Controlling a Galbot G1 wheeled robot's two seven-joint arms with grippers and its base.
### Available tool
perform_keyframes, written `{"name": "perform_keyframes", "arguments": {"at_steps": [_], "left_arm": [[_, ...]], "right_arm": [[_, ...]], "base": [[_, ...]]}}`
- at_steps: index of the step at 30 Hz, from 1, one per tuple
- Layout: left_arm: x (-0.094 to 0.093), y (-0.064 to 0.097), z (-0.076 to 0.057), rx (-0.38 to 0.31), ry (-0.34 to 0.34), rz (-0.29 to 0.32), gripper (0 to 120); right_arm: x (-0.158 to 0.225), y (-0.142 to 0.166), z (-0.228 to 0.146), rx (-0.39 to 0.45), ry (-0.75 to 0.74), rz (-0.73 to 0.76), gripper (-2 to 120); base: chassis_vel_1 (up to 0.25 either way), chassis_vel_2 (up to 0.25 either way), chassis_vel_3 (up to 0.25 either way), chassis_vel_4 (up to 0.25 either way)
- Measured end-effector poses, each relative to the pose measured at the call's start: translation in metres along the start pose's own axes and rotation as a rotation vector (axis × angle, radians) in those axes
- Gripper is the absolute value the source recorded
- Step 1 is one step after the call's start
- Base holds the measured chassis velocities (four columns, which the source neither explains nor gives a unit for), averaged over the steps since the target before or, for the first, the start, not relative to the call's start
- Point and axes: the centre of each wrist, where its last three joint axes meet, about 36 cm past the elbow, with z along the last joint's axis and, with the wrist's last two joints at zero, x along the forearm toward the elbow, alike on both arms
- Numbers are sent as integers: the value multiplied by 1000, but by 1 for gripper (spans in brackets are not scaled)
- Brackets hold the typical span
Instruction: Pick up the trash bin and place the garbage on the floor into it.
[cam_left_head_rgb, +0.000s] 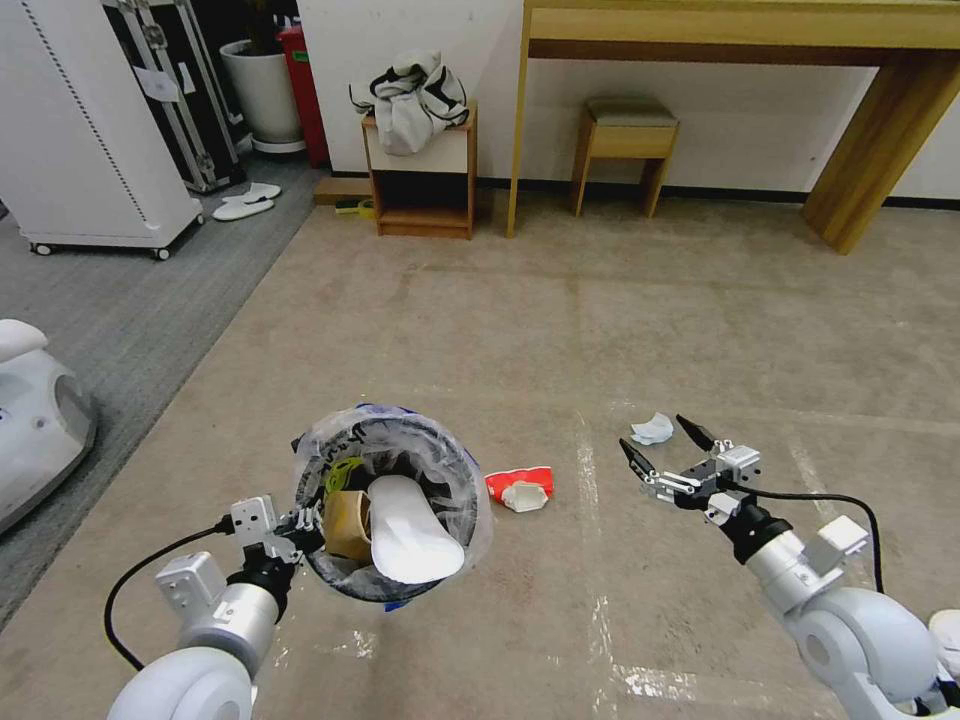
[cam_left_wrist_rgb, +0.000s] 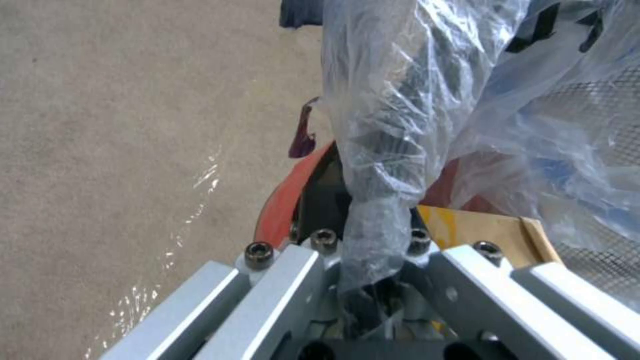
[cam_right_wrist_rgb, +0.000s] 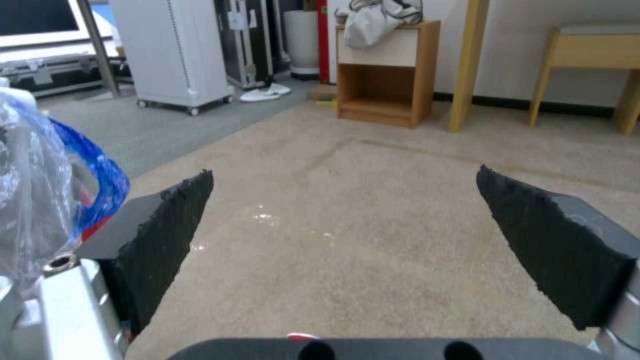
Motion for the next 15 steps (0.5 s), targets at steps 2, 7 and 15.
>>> {"name": "perform_keyframes", "arguments": {"at_steps": [2, 7, 15], "left_arm": [[0, 1, -1, -6, -3, -1, 1], [0, 2, -1, -6, -2, -6, 1], [-1, 1, 0, -7, -2, -9, 1]], "right_arm": [[-1, -2, -1, 5, 0, -3, 100], [-1, -3, -1, 6, 1, -6, 100], [-2, 2, 3, -8, -8, -11, 100]], "base": [[0, 0, 0, 0], [0, 0, 0, 0], [0, 0, 0, 0]]}}
